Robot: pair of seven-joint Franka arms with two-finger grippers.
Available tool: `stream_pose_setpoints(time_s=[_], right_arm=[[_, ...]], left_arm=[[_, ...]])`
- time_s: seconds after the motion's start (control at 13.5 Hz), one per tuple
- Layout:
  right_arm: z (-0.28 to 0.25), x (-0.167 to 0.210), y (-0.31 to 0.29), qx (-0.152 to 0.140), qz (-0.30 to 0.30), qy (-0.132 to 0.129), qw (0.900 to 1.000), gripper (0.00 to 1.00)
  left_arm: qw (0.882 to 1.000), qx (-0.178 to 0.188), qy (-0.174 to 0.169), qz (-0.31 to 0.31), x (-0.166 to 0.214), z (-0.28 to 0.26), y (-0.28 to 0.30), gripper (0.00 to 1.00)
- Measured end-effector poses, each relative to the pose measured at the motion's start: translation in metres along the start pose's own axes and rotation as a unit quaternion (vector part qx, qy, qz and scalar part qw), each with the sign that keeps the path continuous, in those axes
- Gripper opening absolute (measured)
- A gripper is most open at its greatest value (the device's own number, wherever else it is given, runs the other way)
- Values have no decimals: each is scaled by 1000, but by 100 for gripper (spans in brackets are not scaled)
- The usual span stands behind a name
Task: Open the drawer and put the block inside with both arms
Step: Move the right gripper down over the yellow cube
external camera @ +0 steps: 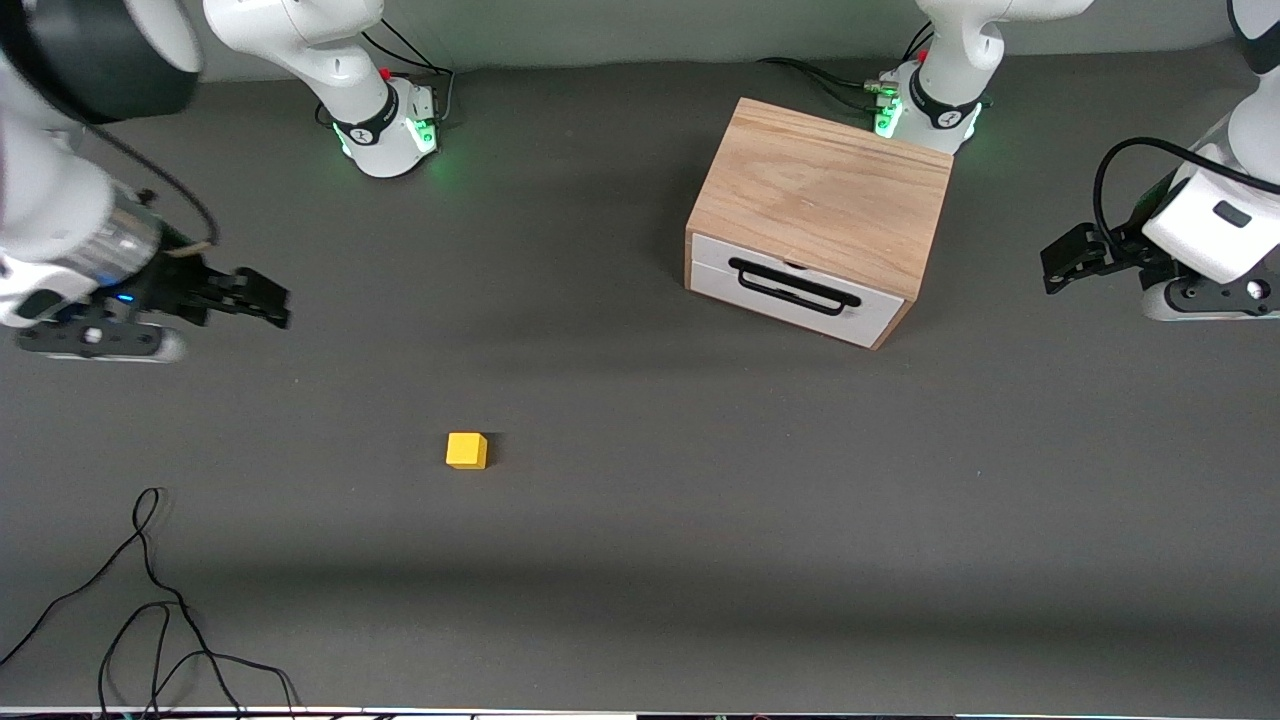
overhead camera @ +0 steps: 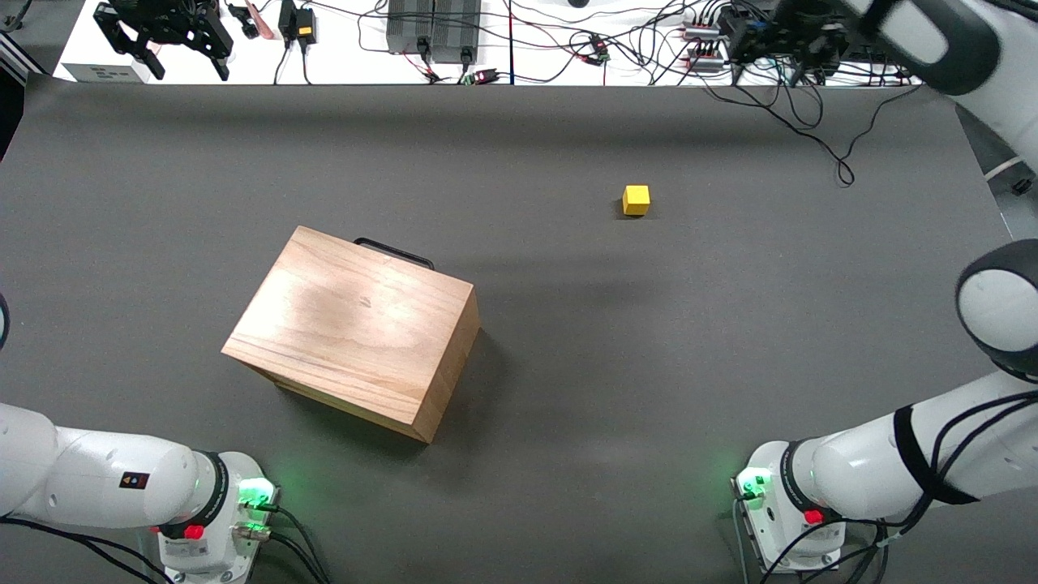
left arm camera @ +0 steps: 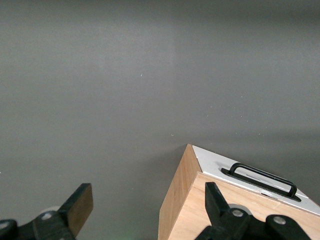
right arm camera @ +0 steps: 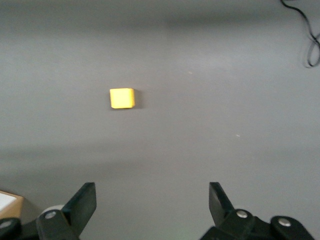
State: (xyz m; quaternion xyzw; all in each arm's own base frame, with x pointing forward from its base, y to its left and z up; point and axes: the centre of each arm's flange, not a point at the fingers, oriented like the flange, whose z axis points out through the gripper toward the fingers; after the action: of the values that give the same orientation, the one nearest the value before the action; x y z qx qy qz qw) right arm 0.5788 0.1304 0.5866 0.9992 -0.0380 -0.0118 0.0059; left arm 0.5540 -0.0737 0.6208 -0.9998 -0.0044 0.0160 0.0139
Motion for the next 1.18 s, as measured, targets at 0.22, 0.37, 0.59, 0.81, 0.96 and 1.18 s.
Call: stream_pose_setpoints(time_s=[0.22,0.37,0.59,0.81,0.96,1.18], right_arm=[[17,17,-62,-1,-7,1,1000,100],[31,30,-74,-3,-9,-3,1000,100],[36,41,-68,-2,-12,-2,1000,100],[58,54,-75,8,-20,11,1000,100],[96,63,-80,12,-22,10,1000,100],[156,69,-82,12,-22,10,1000,100]], left_arm=[[1000,0,0,0,0,0,0,100],[1000,0,0,0,0,0,0,100],[1000,0,0,0,0,0,0,100],[1000,0,0,0,0,0,0,100],[1000,0,0,0,0,0,0,100],[1000,0,0,0,0,0,0,100]])
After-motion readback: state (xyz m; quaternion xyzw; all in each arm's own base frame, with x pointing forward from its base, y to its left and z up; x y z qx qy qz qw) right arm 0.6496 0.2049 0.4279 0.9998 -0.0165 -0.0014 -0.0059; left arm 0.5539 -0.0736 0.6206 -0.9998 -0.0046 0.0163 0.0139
